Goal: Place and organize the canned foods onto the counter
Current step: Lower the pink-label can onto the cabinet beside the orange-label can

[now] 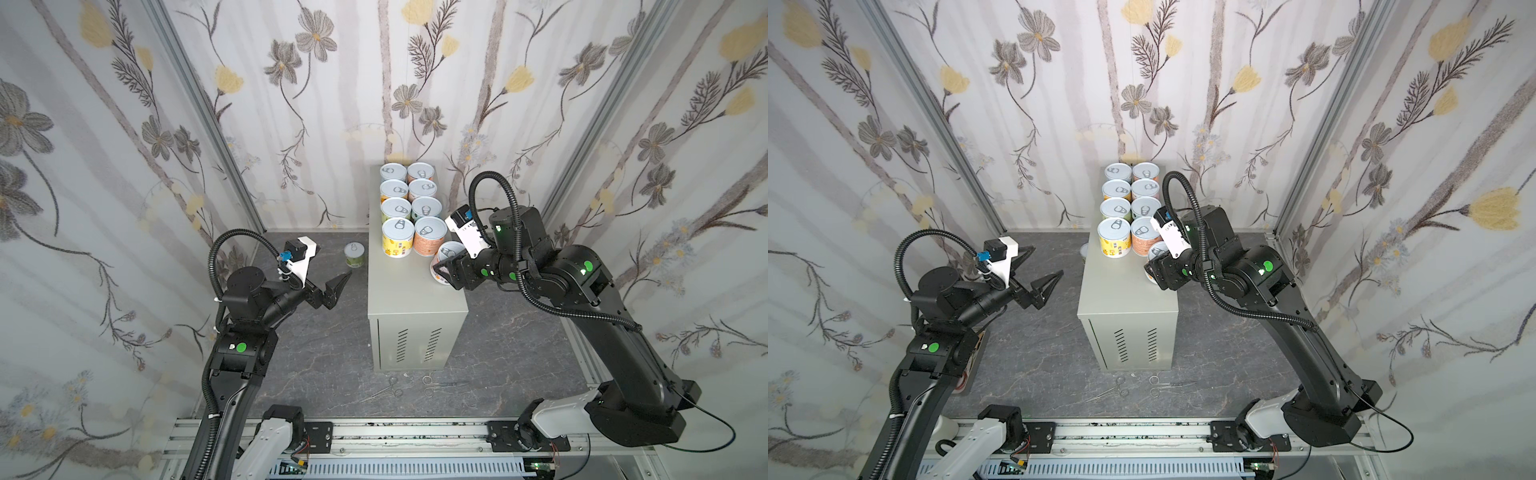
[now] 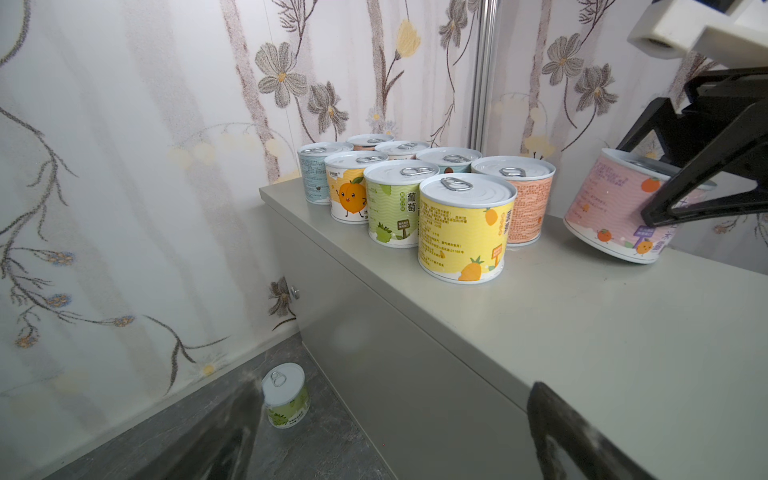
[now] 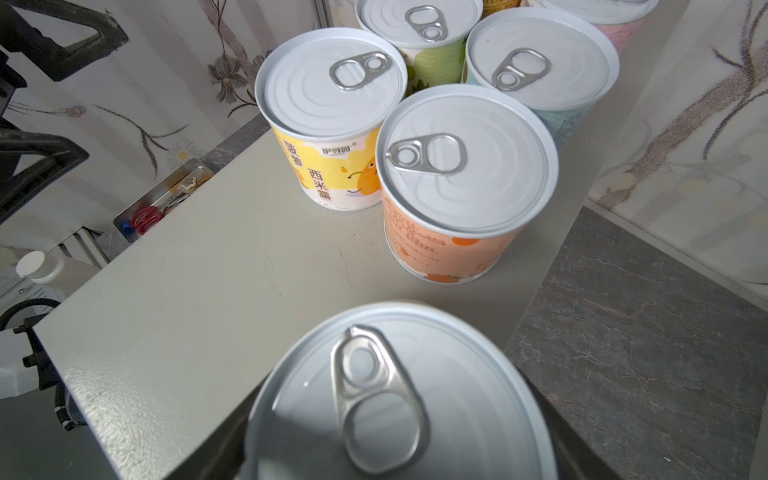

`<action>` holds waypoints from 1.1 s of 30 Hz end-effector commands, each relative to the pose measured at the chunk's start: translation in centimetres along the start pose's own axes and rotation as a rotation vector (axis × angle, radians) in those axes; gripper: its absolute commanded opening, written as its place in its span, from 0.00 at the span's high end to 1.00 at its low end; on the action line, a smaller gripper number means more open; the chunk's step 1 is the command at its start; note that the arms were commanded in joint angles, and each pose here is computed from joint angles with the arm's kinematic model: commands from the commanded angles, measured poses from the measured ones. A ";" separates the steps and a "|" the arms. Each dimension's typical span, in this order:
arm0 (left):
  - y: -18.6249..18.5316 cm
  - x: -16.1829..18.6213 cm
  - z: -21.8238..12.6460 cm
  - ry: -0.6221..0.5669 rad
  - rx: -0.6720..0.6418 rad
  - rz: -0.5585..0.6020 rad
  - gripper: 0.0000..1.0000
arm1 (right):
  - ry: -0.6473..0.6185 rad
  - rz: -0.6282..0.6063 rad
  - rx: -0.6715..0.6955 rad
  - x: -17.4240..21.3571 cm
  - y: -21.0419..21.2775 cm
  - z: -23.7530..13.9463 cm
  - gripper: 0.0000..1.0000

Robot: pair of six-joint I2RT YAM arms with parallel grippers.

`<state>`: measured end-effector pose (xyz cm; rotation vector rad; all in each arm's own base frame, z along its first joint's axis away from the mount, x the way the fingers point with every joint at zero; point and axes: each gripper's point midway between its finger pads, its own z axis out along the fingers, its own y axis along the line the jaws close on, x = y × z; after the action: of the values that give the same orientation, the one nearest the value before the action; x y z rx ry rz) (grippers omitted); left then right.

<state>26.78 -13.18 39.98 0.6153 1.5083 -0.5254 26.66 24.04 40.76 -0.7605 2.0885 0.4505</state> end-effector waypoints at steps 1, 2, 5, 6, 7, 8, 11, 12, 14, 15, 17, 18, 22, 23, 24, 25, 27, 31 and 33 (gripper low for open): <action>-0.3 -0.3 0.2 -0.016 0.024 -0.002 0.00 | -0.028 -0.004 -0.020 -0.7 0.5 0.3 0.36; -0.3 -0.4 0.2 -0.017 0.026 -0.002 0.00 | -0.031 -0.005 -0.020 -0.8 0.5 0.3 0.36; -0.3 -0.5 0.3 -0.019 0.032 -0.005 0.00 | -0.041 -0.006 -0.015 -0.8 0.5 0.2 0.35; -0.3 -0.5 0.4 -0.017 0.033 -0.006 0.00 | -0.042 -0.006 -0.013 -0.8 0.4 0.2 0.34; -0.3 -0.5 0.4 -0.017 0.033 -0.006 0.00 | -0.043 -0.006 -0.013 -0.8 0.4 0.2 0.34; -0.3 -0.5 0.4 -0.017 0.033 -0.006 0.00 | -0.043 -0.005 -0.015 -0.7 0.4 0.3 0.33; -0.3 -0.4 0.5 -0.016 0.036 -0.007 0.00 | -0.044 -0.005 -0.019 -0.6 0.5 0.4 0.31; -0.4 -0.4 0.5 -0.014 0.038 -0.008 0.00 | -0.047 -0.004 -0.020 -0.5 0.6 0.4 0.30; -0.4 -0.4 0.6 -0.013 0.039 -0.010 0.00 | -0.051 -0.002 -0.023 -0.4 0.6 0.5 0.29; -0.4 -0.3 0.6 -0.012 0.041 -0.010 0.00 | -0.050 0.000 -0.024 -0.4 0.6 0.5 0.29; -0.4 -0.4 0.6 -0.013 0.041 -0.010 0.00 | -0.053 -0.001 -0.026 -0.3 0.6 0.6 0.29; -0.4 -0.4 0.6 -0.012 0.041 -0.011 0.00 | -0.055 -0.001 -0.026 -0.3 0.6 0.6 0.29; -0.3 -0.3 0.9 -0.008 0.045 -0.014 0.00 | -0.061 0.003 -0.029 -0.3 0.7 0.7 0.28; -0.3 -0.3 0.9 -0.007 0.045 -0.015 0.00 | -0.063 0.005 -0.029 -0.2 0.7 0.8 0.28; -0.3 -0.3 1.0 -0.006 0.049 -0.016 0.00 | -0.066 0.006 -0.030 -0.2 0.7 0.8 0.28; -0.3 -0.3 1.0 -0.005 0.051 -0.018 0.00 | -0.068 0.007 -0.030 -0.2 0.7 0.8 0.28; -0.3 -0.3 1.1 -0.005 0.052 -0.018 0.00 | -0.067 0.009 -0.031 -0.1 0.7 0.9 0.27; -0.2 -0.3 1.2 -0.003 0.049 -0.019 0.00 | -0.073 0.009 -0.032 -0.1 0.7 0.7 0.26; -0.2 -0.2 1.2 -0.002 0.045 -0.018 0.00 | -0.080 0.010 -0.032 -0.1 0.7 0.6 0.26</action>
<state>27.63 -14.07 39.15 0.6288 1.5438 -0.5846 26.99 25.06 40.79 -0.7357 2.0043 0.5036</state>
